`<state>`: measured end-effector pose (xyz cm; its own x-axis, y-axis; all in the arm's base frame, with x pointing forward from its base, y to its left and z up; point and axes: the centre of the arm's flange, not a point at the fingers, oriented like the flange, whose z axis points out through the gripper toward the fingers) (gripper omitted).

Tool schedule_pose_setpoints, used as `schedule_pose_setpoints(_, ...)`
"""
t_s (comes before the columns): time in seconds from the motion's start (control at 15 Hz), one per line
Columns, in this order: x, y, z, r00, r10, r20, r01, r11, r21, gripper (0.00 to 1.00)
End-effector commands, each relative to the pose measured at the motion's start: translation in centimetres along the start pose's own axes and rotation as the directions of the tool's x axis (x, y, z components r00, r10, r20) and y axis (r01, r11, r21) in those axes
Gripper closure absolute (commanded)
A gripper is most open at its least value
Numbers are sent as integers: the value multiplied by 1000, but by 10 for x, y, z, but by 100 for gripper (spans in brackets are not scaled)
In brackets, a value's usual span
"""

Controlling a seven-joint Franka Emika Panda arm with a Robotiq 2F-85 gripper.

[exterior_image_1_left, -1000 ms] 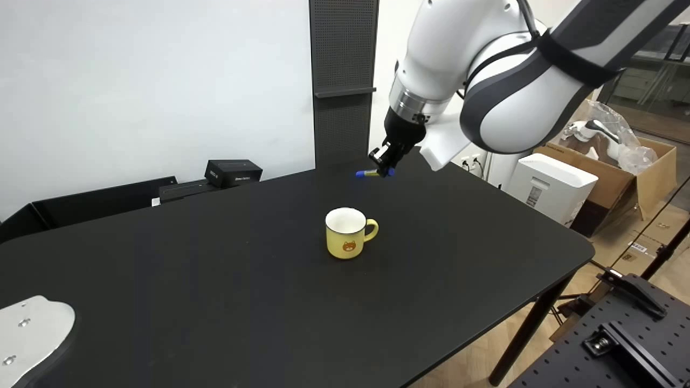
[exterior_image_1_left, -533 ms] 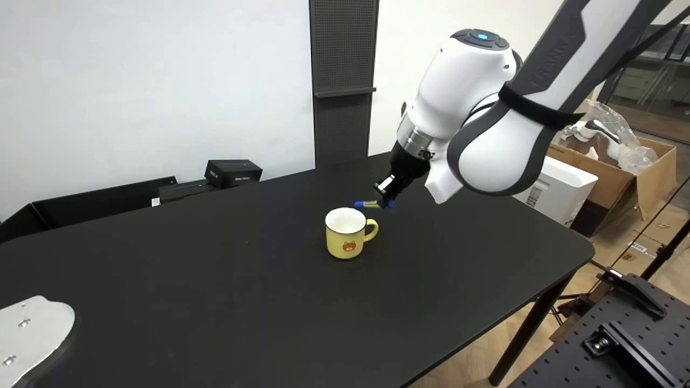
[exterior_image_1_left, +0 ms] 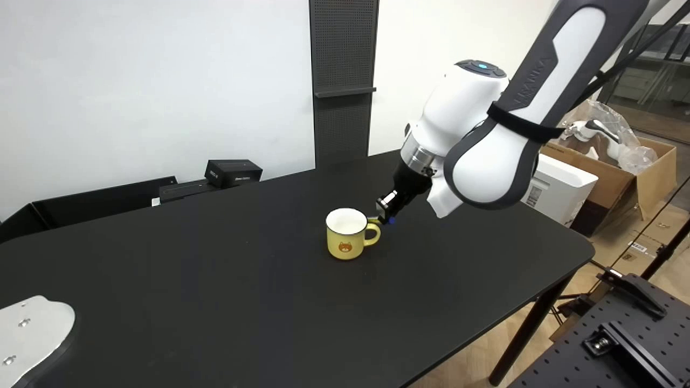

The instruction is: Remove the blue marker from the yellow mug

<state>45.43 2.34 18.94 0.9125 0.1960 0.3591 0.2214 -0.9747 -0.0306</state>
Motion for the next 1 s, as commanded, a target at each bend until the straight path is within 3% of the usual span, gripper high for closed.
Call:
schedule_pose_setpoints(0.0,10,27,-8,1000,14,1,-14,999,33,94)
schedule_pose_setpoints(0.53,16,44,0,998,8,59,-8,1000,-7,94)
schedule_pose_setpoints(0.6,16,44,1,997,4,73,-3,1000,-5,60)
schedule_pose_setpoints(0.93,18,44,5,993,-5,116,7,1000,-15,27)
